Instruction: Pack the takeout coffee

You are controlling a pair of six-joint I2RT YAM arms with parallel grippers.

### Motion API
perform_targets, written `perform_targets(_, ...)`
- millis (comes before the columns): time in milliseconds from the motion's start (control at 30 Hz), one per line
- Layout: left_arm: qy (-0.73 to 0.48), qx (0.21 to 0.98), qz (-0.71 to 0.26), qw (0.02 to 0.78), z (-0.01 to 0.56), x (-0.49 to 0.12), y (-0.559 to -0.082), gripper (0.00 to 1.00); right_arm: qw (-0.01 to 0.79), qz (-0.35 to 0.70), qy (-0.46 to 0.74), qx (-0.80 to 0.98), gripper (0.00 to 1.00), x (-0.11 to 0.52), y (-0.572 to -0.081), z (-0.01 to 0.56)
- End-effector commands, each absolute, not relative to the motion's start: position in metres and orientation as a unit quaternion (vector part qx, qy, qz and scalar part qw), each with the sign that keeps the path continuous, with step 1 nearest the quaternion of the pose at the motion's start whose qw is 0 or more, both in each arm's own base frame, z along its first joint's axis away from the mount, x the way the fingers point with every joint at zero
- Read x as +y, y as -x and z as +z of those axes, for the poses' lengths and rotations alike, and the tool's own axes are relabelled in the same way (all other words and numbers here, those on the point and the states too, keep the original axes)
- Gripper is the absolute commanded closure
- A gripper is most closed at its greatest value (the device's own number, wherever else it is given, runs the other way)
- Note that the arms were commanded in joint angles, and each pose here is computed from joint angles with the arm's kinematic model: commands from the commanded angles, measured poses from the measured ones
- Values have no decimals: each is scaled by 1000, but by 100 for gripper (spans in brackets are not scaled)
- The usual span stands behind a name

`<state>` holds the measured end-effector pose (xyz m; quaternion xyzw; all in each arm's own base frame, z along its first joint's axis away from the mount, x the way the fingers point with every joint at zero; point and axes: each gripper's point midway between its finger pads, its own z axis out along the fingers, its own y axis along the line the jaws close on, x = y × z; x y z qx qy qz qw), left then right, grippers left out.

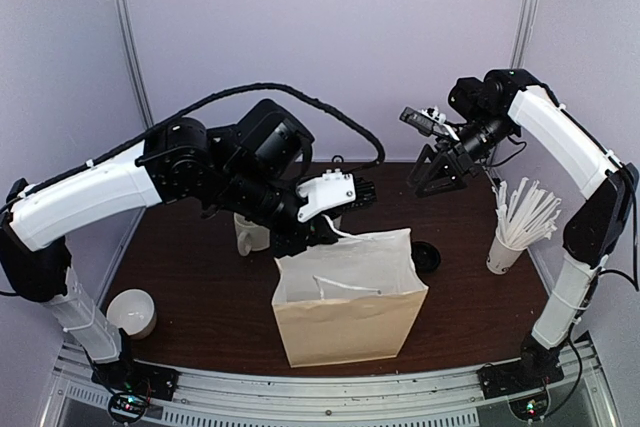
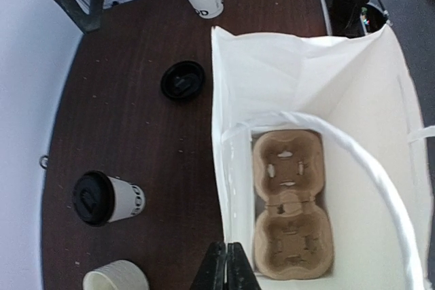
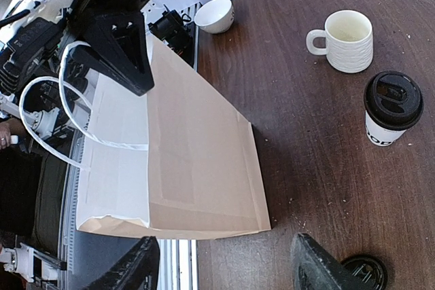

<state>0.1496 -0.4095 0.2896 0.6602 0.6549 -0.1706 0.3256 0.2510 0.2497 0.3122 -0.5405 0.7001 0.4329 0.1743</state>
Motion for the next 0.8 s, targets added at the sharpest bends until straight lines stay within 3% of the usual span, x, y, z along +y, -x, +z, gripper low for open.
perform_targets(0, -648, 632, -120, 408, 316, -418, -180, 100, 117, 463, 511, 715, 31, 243, -231, 313)
perform_targets(400, -625, 613, -87, 476, 336, -420, -200, 100, 121, 459, 513, 715, 31, 242, -228, 313)
perform_targets(700, -633, 615, -109, 457, 320, -408, -185, 100, 119, 466, 511, 712, 32, 244, -230, 313)
perform_targets(767, -642, 611, -135, 443, 316, -407, -173, 92, 116, 467, 510, 713, 32, 244, -230, 312)
